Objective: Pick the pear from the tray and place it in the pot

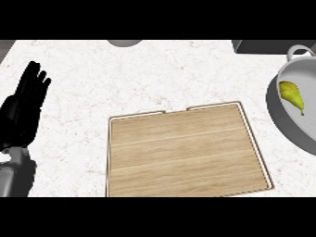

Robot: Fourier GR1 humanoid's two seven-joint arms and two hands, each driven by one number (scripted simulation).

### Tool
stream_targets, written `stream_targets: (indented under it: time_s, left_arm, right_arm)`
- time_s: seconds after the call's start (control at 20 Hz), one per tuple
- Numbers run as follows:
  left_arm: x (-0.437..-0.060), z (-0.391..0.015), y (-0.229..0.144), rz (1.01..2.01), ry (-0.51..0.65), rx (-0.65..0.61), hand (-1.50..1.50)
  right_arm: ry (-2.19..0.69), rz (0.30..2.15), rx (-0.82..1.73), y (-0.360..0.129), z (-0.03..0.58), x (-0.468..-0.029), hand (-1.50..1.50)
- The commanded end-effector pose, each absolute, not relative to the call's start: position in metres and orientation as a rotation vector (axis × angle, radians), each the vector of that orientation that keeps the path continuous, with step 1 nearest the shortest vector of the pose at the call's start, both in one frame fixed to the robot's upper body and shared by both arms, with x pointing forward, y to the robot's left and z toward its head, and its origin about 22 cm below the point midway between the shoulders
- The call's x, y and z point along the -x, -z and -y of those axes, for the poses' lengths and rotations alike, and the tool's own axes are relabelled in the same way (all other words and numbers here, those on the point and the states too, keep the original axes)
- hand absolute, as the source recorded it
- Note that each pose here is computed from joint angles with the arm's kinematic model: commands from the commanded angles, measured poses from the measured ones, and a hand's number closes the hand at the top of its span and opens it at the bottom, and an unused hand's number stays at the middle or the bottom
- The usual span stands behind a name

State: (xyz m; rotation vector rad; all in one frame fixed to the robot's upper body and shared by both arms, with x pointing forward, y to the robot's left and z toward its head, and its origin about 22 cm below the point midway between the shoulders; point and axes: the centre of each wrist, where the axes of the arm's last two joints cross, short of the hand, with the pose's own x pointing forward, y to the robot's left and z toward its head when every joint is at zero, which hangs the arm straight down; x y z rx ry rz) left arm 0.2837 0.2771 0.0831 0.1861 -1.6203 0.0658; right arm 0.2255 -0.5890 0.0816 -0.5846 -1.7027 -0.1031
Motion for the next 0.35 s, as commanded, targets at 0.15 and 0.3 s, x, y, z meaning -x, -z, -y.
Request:
stream_targets:
  time_s: [0.15, 0.3]
  left_arm:
    - [-0.293, -0.288, -0.090, 1.620, -0.066, -0.188, 0.00]
    - [-0.279, -0.283, -0.064, 1.621, -0.073, -0.167, 0.00]
  right_arm:
    - [0.069, 1.702, 0.587, -0.090, 0.610, -0.192, -1.50]
    - [0.076, 1.677, 0.580, -0.100, 0.616, -0.187, -1.50]
